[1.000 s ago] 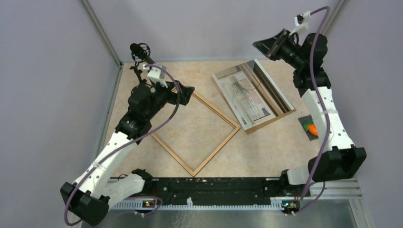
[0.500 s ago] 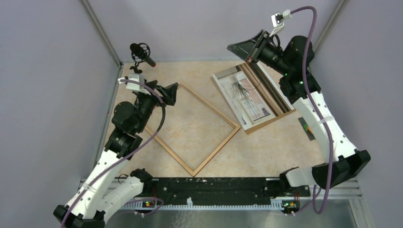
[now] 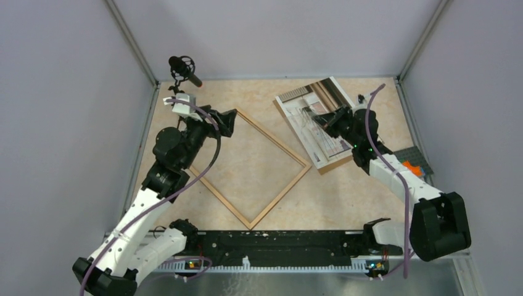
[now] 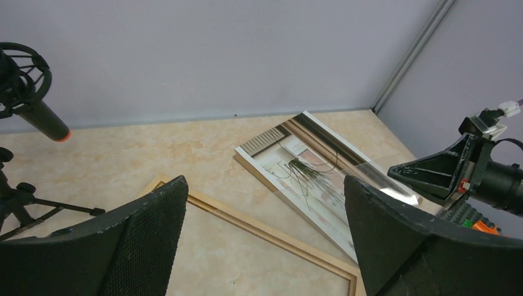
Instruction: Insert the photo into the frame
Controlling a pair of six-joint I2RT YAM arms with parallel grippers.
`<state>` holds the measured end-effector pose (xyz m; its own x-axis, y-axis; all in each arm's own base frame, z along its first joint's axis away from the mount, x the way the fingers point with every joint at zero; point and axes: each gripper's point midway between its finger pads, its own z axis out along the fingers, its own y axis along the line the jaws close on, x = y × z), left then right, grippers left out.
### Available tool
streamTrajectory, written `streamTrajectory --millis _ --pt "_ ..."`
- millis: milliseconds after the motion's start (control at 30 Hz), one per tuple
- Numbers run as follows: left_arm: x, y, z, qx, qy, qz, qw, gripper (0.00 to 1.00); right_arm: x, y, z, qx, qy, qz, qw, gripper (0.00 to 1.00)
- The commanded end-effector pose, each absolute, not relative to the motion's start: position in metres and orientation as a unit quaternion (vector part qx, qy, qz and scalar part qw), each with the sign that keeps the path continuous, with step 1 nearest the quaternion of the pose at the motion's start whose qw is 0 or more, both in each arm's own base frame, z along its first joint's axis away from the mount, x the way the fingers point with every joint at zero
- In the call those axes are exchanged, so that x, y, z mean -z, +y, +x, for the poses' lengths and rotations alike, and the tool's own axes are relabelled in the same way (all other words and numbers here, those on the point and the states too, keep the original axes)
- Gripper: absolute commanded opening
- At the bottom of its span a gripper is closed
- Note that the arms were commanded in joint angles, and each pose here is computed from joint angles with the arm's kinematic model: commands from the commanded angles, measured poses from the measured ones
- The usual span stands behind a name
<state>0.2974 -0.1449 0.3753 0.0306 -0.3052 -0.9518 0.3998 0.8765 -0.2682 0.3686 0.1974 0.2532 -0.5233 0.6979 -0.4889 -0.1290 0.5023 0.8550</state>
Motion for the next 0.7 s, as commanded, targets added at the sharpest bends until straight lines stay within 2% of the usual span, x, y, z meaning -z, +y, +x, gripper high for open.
streamTrajectory --millis 0,133,300,333,433,667 --pt "-0.382 -0.159 0.3 0.273 0.644 0.053 0.712 0.98 -0.239 0.163 0.374 -0.453 0.705 0.262 0.479 0.0" --pt "-0.379 -0.168 0.3 0.289 0.649 0.067 0.701 0.98 -0.188 0.151 0.355 -0.422 0.728 0.291 0.455 0.0" --pt "-0.377 -0.172 0.3 0.297 0.652 0.07 0.695 0.98 -0.15 0.133 0.334 -0.362 0.764 0.295 0.445 0.0" --pt "-0.376 -0.172 0.3 0.299 0.652 0.071 0.693 0.98 -0.146 0.134 0.33 -0.359 0.771 0.28 0.445 0.02" --pt "-0.375 -0.174 0.301 0.301 0.654 0.071 0.691 0.98 -0.133 0.141 0.319 -0.361 0.795 0.209 0.44 0.22" --pt "-0.372 -0.176 0.301 0.306 0.656 0.071 0.686 0.99 -0.112 0.187 0.286 -0.463 0.808 0.034 0.362 0.32"
